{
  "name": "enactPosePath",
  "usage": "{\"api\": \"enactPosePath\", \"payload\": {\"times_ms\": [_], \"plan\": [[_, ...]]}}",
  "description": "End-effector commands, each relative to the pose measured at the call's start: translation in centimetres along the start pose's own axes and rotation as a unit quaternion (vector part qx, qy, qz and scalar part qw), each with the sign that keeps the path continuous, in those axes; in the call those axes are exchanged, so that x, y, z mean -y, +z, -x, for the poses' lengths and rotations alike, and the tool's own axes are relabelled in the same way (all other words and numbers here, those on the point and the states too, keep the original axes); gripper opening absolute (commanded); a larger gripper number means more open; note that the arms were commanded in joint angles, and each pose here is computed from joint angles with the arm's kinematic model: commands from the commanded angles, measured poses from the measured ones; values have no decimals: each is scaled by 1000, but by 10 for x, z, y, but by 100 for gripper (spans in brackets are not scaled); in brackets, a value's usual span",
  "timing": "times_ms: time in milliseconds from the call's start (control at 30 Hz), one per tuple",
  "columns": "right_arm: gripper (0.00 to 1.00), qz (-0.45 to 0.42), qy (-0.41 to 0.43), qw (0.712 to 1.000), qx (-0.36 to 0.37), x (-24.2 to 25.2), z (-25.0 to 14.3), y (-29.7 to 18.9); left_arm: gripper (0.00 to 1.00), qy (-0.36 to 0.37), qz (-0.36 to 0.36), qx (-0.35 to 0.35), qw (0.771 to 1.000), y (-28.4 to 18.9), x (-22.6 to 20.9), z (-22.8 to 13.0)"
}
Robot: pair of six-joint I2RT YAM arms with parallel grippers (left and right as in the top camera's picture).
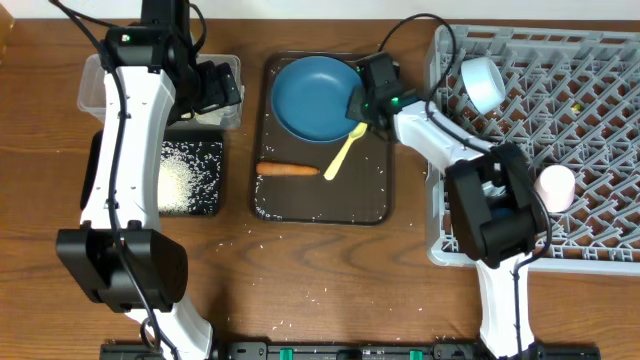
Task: Sort waste into correct bins and load items into the dishwasher rack
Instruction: 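Lift the blue plate with right gripper and carry it to the rack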
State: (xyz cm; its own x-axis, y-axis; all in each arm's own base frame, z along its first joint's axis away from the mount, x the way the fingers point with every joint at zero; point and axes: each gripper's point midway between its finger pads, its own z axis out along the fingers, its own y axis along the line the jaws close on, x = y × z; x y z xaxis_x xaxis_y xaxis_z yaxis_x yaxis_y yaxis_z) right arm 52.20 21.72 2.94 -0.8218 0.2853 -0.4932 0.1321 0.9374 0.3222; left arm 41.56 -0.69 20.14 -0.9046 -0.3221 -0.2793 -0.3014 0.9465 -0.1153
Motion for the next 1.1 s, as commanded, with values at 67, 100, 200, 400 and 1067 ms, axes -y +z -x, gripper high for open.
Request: {"api": "enactPosePath", "payload": {"times_ms": [67, 100, 200, 400, 1067], "plan": [[1, 29, -48, 993, 104, -4, 85, -93, 98, -2, -5, 16, 1000, -11, 1, 4], [1, 31, -52, 991, 121, -2, 97, -111, 97, -2, -5, 16, 1000, -11, 1, 4], [1, 18, -54, 983, 174, 13, 131, -169, 97, -2, -5, 16, 1000, -11, 1, 4], [1, -211, 21, 930, 302, 121, 175, -292, 98, -2, -5, 16, 1000, -11, 1, 4], [1, -642, -52, 754, 129, 378, 171, -392, 98, -2, -5, 16, 1000, -11, 1, 4]]}}
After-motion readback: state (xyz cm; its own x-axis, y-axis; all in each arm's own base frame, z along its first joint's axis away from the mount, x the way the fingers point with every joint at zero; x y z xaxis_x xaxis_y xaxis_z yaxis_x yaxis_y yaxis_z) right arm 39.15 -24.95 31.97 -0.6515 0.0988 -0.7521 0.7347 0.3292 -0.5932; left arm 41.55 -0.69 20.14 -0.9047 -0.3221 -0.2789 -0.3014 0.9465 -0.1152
